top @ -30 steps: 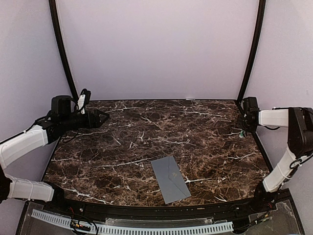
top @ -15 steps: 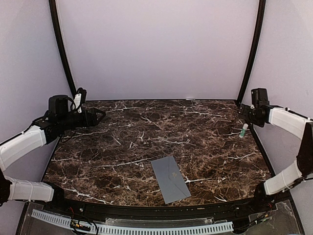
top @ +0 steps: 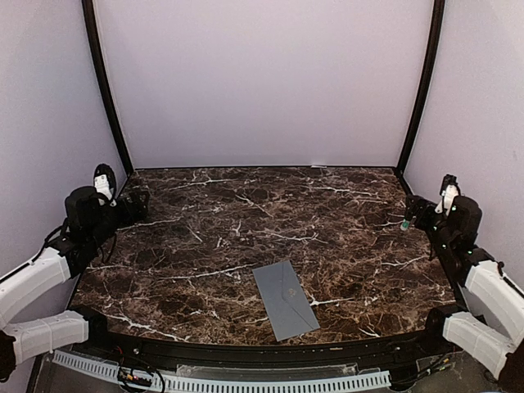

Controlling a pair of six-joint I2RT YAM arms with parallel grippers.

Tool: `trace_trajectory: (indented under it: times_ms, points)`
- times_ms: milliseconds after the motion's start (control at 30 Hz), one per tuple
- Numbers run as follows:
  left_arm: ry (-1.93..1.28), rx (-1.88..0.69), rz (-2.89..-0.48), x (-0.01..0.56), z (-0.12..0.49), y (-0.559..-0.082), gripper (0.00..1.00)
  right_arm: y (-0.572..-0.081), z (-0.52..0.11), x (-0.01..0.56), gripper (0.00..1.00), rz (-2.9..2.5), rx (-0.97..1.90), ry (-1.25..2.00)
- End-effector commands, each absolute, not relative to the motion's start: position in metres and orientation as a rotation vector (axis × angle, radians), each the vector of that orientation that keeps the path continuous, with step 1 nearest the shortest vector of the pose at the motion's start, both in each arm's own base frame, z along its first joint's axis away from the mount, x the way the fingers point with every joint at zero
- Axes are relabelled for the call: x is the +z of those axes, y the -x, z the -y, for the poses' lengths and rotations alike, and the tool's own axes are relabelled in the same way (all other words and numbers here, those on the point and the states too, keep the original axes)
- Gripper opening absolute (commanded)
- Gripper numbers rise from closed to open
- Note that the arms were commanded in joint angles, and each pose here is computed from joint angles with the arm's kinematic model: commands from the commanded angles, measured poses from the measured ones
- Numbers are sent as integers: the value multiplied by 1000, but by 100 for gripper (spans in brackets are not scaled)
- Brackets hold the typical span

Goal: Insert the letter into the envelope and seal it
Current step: Reset both arms

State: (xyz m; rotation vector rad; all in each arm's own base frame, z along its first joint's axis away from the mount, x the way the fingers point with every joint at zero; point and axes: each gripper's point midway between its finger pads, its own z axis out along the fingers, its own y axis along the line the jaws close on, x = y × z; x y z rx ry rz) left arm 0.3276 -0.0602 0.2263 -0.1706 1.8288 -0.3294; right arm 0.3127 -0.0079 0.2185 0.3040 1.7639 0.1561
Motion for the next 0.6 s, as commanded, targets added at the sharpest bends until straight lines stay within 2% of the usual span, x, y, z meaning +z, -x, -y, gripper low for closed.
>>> trace_trajectory:
  times_ms: [0,133,567]
  points:
    - [323,-162,-1714,206,22,-325,96,-303,9,208,99,-1619,146,-257]
    - [331,-53,-1751,171,8,-318,98,-290,19,192,99,-1584,81,-282]
    - [312,-18,-1741,171,6,-321,99,-283,23,172,99,-1602,37,-275]
